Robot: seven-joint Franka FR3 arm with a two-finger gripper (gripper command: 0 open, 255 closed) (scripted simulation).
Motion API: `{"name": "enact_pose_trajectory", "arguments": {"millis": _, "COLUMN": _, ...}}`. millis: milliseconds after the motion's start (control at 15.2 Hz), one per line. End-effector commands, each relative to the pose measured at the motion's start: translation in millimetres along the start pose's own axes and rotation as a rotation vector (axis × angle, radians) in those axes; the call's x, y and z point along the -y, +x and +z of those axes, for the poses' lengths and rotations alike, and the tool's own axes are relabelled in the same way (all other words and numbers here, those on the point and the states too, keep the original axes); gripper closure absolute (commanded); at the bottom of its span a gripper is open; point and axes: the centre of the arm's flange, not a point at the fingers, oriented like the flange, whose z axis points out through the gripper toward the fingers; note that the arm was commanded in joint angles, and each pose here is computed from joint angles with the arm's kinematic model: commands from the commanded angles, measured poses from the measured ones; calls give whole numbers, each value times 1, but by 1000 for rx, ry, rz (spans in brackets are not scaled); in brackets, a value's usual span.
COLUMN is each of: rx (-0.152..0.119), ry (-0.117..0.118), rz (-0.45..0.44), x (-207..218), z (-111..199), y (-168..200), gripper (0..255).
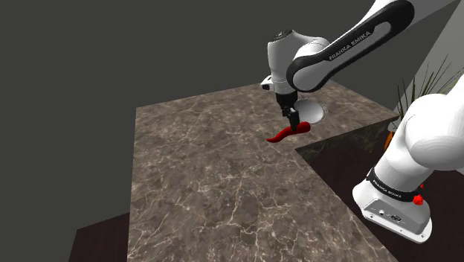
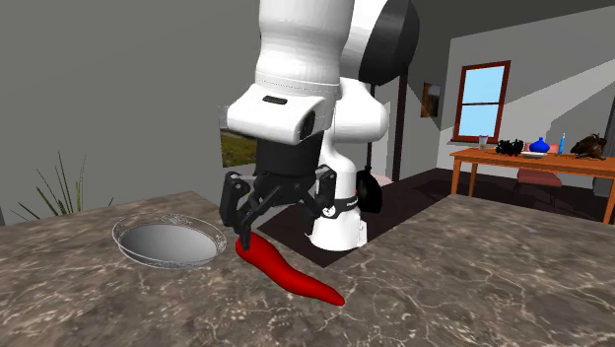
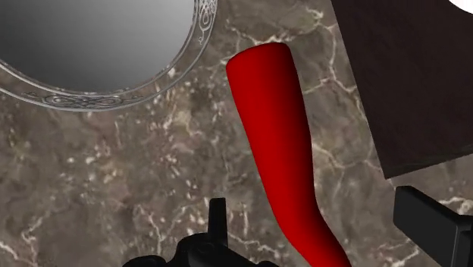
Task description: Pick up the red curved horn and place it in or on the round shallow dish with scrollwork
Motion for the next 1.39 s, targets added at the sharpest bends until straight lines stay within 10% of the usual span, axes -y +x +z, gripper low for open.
{"name": "enact_pose_trajectory", "arguments": {"millis": 0, "rx": 6, "ry": -8, "rz": -38, "x": 0, "z": 14, "y": 3, "gripper": 0}}
{"name": "enact_pose_trajectory", "arguments": {"millis": 924, "rx": 6, "ry": -8, "rz": -38, "x": 0, "z": 48, "y": 3, "gripper": 0}}
{"name": "enact_pose_trajectory", "arguments": {"millis": 990, "rx": 6, "ry": -8, "rz": -38, "x": 0, "z": 48, "y": 3, "gripper": 255}}
{"name": "enact_pose_trajectory", "arguments": {"millis": 1320, "rx": 6, "ry": -8, "rz": -38, "x": 0, "z": 48, "y": 3, "gripper": 255}}
